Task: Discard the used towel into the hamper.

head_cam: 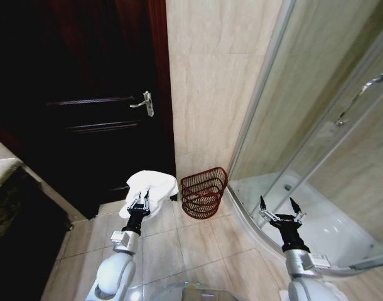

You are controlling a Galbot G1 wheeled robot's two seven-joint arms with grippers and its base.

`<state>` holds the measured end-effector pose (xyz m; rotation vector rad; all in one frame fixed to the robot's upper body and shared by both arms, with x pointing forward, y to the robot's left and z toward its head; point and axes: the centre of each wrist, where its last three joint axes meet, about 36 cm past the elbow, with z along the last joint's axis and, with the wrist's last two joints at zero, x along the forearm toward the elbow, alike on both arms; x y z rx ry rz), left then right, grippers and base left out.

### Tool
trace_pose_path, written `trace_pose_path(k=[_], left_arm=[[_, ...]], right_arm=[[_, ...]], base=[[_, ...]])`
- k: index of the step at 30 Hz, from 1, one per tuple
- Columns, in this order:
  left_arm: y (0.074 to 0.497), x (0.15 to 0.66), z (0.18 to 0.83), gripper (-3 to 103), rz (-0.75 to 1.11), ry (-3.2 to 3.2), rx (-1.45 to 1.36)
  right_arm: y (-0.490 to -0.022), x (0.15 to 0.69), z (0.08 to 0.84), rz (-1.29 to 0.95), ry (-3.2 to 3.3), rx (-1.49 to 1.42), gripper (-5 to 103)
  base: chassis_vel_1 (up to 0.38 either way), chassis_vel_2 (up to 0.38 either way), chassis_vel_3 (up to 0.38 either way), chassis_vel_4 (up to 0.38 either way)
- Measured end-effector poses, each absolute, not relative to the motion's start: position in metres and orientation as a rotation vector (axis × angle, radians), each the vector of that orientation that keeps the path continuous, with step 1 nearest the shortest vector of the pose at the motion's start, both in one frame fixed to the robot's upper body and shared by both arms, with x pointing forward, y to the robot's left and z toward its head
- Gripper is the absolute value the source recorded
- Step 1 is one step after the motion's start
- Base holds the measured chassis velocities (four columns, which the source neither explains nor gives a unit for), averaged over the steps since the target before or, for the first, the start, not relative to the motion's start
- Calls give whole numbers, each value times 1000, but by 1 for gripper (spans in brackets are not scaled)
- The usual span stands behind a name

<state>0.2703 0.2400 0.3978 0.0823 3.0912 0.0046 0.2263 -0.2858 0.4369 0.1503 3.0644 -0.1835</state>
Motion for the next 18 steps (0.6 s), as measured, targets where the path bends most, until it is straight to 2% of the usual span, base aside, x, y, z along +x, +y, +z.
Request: trace_pose_path(k=[18], left_arm=[[239,271,395,9,-5,3092,58]], right_arm=[[-288,227,433,-178,3071,140,100]], base=[[0,0,0,0]])
